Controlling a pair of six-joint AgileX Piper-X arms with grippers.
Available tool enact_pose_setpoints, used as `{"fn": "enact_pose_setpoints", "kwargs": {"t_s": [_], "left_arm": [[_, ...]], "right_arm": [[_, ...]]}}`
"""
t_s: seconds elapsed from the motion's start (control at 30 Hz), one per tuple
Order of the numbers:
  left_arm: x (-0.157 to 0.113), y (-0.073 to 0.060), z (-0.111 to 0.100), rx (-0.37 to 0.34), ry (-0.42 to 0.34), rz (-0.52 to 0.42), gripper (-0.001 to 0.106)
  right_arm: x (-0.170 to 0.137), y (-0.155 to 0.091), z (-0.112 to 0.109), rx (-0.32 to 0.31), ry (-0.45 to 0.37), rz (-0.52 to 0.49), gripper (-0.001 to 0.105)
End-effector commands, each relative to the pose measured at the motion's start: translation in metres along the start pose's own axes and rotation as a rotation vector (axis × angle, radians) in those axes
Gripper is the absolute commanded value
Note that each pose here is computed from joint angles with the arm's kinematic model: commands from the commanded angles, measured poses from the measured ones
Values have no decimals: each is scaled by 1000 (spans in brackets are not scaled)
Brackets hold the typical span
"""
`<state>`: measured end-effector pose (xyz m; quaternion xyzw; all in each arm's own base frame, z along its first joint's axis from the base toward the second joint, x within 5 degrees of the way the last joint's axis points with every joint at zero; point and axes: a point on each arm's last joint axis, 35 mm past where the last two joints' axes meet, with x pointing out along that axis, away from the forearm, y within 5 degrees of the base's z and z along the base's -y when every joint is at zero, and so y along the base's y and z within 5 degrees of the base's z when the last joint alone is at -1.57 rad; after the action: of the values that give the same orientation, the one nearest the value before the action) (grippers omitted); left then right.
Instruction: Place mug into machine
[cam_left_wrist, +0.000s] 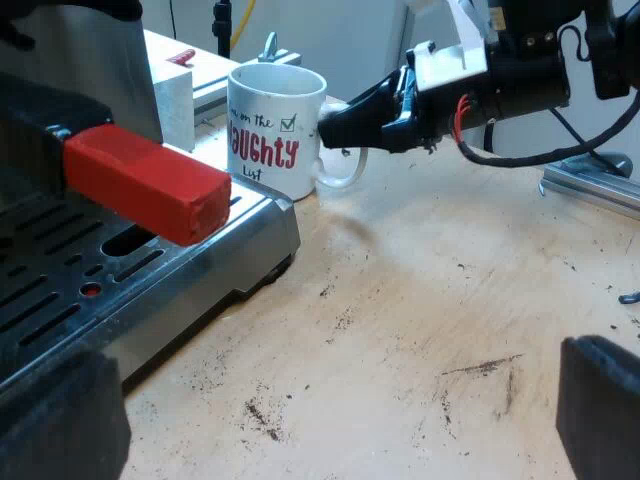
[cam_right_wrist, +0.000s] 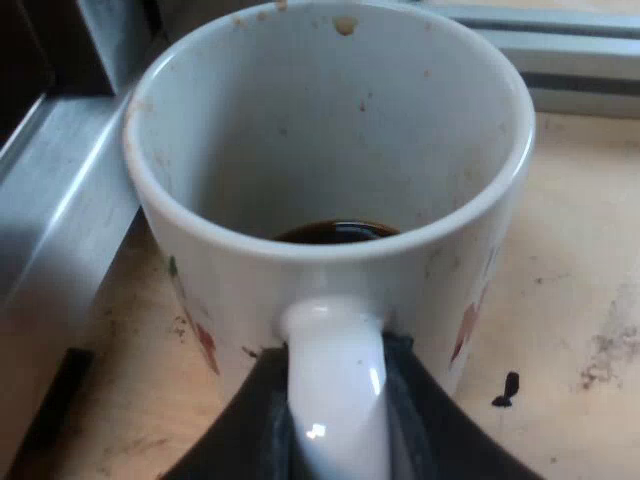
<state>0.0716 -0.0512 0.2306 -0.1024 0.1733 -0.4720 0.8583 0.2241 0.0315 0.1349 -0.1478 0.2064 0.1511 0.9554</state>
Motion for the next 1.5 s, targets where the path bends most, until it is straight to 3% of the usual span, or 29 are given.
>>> {"fn": "enact_pose_setpoints", "kwargs": {"t_s": [0.03,0.27,0.37,0.57,0.83,1.0,1.2,1.5], "left_arm": [[0,-2,3,12,-14,-24,89],[0,-1,3,12,-19,0,89],[0,2,4,13,-37,82,89],[0,8,2,4,-53,226,89],[5,14,-4,25,-96,248,89],[4,18,-5,21,-110,333,89],[5,20,-9,16,-101,353,89],[6,22,-12,12,-92,355,89]], "right_arm": [[-15,-3,19,-15,-61,0,0],[-46,-4,35,-44,-69,3,0],[-60,-3,42,-46,-87,33,0],[-98,8,69,-140,-107,128,0],[-123,40,89,-210,-171,318,0],[-128,66,91,-225,-164,361,0],[-129,97,95,-300,-200,384,0],[-104,132,103,-213,-257,386,0]]}}
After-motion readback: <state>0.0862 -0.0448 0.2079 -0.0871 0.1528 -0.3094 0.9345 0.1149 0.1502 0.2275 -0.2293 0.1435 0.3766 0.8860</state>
